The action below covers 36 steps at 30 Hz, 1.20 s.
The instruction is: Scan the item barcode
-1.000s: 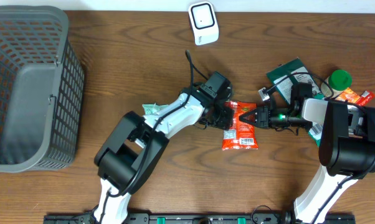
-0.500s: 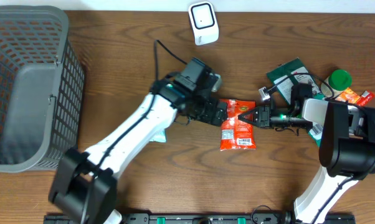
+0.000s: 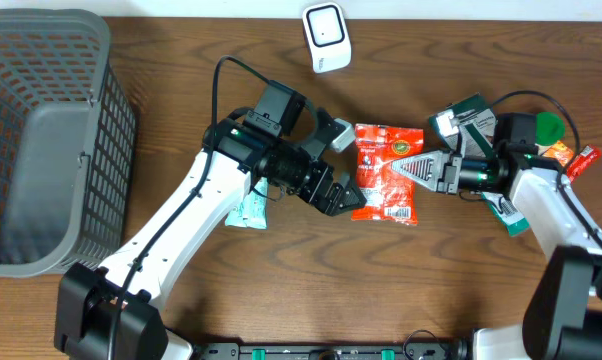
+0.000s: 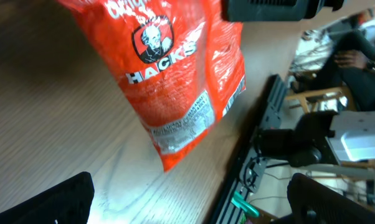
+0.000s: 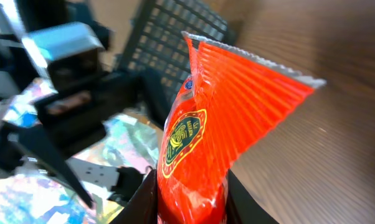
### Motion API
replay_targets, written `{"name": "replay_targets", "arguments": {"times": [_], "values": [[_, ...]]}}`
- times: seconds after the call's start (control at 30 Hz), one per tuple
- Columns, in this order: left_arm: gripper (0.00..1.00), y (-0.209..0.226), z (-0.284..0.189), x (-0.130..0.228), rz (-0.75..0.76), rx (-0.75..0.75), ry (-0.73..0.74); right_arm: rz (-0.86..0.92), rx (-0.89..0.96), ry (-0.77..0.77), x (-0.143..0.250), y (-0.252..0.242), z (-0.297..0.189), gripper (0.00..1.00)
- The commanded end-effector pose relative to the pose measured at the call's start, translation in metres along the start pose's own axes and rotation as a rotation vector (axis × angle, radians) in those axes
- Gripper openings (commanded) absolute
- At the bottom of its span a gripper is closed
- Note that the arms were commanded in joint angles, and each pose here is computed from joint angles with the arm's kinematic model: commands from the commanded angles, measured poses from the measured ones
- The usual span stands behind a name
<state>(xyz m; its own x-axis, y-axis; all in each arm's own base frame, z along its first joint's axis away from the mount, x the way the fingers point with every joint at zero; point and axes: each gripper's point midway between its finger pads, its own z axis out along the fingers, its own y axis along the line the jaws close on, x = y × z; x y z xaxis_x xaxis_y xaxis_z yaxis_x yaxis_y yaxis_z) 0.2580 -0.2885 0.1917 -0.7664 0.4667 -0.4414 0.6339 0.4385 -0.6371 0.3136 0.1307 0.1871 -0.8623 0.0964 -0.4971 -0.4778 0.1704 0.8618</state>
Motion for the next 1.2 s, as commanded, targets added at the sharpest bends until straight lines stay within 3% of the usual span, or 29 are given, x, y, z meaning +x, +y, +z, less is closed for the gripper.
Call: {"name": "replay_targets", "arguments": {"times": [0.0, 0.3, 0.5, 0.63, 1.17], "values": [[1.0, -0.015, -0.003, -0.003, 0.081, 0.063, -0.022, 0.003, -0.101, -0.009, -0.004, 0.032, 0.0, 0.01], [0.98, -0.023, 0.001, -0.018, 0.159, 0.074, -0.068, 0.018, -0.101, -0.007, -0.004, 0.04, 0.0, 0.01], [0.92, -0.033, 0.007, -0.029, 0.235, 0.085, -0.105, 0.053, -0.107, 0.006, -0.002, 0.041, 0.003, 0.01], [0.81, -0.033, 0.007, -0.029, 0.235, 0.087, -0.104, 0.052, -0.107, 0.006, -0.002, 0.041, 0.003, 0.01], [0.84, -0.001, 0.028, -0.021, 0.172, 0.003, -0.043, 0.095, -0.106, 0.007, -0.004, 0.041, 0.003, 0.01]]}}
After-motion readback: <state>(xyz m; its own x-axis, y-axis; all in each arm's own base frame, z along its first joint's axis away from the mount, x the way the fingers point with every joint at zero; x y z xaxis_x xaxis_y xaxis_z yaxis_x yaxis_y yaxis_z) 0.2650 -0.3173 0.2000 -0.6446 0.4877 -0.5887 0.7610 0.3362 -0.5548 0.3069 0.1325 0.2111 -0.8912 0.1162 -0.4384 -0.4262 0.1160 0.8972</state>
